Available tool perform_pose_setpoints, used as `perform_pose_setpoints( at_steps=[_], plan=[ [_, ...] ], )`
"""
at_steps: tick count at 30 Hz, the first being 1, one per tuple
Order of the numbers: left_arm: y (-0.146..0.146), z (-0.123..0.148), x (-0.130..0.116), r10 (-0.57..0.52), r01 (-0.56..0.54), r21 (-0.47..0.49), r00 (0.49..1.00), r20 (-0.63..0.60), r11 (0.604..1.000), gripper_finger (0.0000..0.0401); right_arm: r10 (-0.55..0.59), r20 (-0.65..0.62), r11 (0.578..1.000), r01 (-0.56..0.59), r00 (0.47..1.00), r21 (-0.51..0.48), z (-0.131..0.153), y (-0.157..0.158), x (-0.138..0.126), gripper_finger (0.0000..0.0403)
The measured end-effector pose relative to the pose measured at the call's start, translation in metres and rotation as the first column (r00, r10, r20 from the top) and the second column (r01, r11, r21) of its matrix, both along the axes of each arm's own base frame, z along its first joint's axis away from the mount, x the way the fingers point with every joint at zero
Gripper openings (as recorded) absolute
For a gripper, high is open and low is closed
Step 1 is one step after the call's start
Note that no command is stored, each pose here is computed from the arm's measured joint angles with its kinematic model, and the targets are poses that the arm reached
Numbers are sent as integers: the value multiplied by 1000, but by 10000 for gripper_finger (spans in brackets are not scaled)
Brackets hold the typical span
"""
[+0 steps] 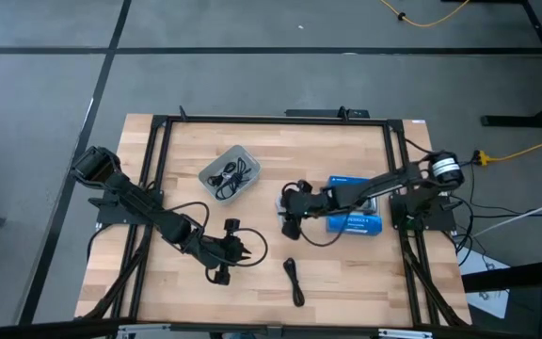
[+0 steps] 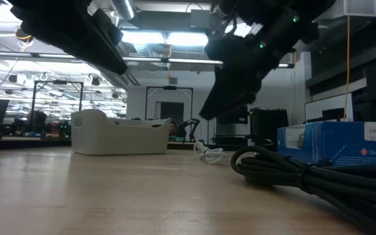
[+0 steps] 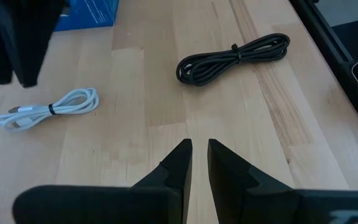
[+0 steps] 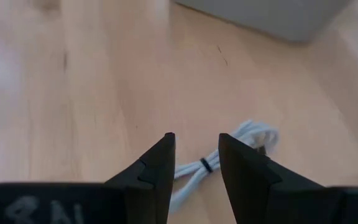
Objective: Pick and place USB-C Cables
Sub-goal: Put the white charger cable into the white bin
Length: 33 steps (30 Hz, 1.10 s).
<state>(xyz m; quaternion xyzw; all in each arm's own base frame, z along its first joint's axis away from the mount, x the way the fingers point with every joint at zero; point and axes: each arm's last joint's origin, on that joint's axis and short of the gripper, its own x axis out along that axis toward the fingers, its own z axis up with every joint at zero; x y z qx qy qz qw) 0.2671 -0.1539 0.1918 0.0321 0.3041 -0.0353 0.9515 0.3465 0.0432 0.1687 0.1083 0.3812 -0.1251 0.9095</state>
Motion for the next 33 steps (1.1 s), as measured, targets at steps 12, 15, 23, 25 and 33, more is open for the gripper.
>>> perform_pose_setpoints(
  at_steps=[12,15,23,25,33],
  plan=[
    [0,0,0,1,-1,0,1000,0,1000,45,-282,-20,959,282,959,27,-27,-4,3,127],
    [1,0,1,4,-4,0,1000,0,1000,45,-336,-13,938,336,942,80,-27,-4,3,127],
    [8,0,5,-1,1,49,1000,3,999,45,-396,-7,906,392,918,159,-27,4,2,127],
    [11,0,6,8,-8,49,1000,2,999,45,-393,-10,907,389,920,164,-32,9,3,127],
    [13,0,7,14,-14,50,1000,-2,999,45,-393,-45,908,395,919,137,-58,13,7,127]
  ],
)
